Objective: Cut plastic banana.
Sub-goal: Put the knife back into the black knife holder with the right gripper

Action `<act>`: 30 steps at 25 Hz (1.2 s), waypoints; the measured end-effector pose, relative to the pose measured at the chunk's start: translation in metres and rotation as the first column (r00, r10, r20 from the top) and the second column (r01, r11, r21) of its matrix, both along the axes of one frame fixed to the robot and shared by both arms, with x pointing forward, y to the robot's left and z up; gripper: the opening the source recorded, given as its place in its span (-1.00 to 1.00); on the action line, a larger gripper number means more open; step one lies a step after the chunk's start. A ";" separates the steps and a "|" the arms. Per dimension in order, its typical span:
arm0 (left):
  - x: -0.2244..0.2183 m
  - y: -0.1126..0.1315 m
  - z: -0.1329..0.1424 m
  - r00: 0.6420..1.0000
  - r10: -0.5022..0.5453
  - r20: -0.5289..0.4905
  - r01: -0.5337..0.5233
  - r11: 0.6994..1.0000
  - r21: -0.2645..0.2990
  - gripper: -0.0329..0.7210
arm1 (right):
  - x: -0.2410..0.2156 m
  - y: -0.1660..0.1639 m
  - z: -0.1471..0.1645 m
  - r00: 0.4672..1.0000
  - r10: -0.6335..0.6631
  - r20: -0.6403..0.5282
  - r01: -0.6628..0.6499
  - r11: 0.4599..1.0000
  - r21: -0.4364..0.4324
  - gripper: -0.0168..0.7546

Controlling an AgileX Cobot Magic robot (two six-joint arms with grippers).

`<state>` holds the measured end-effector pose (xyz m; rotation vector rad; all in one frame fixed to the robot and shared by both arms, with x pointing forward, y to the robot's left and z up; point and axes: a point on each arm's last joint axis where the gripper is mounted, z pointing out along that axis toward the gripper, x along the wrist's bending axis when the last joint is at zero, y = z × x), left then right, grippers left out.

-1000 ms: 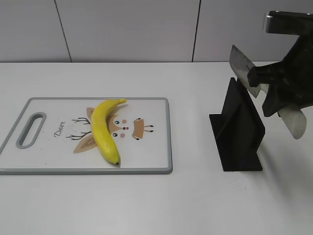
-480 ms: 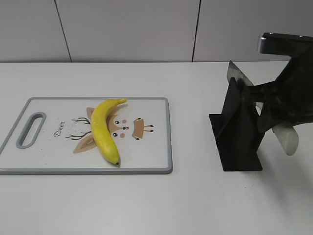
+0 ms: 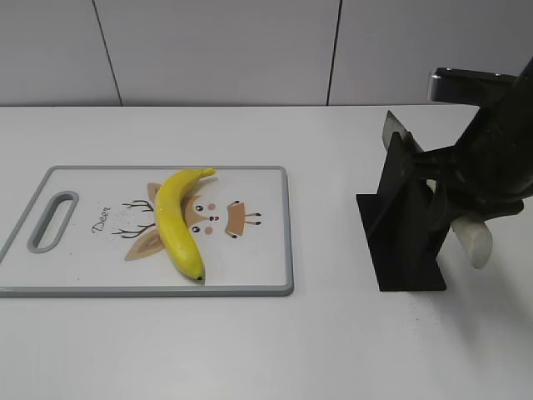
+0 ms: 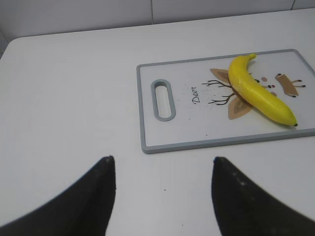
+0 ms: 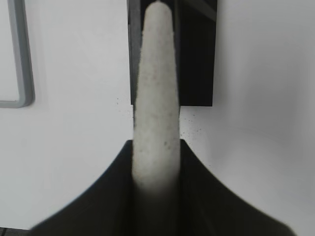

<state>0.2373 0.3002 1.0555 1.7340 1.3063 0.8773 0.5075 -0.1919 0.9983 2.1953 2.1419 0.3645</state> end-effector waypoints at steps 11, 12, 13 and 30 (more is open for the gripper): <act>0.000 0.000 0.000 1.000 0.000 0.000 0.000 1.000 0.000 0.65 | -0.007 -0.003 0.024 0.991 0.078 0.106 -0.080 0.997 0.012 0.69; 0.000 0.000 0.000 1.000 0.000 0.000 0.000 1.000 0.000 0.65 | -0.011 -0.004 0.030 0.989 0.087 0.120 -0.089 0.996 0.013 0.68; 0.000 0.000 0.000 1.000 0.000 0.000 0.000 1.000 0.000 0.65 | -0.016 -0.006 0.037 0.985 0.101 0.140 -0.104 0.995 0.013 0.68; 0.000 0.000 0.000 1.000 0.000 0.000 0.000 1.000 0.000 0.65 | -0.152 -0.058 0.046 0.860 0.236 0.452 -0.254 0.967 -0.021 0.58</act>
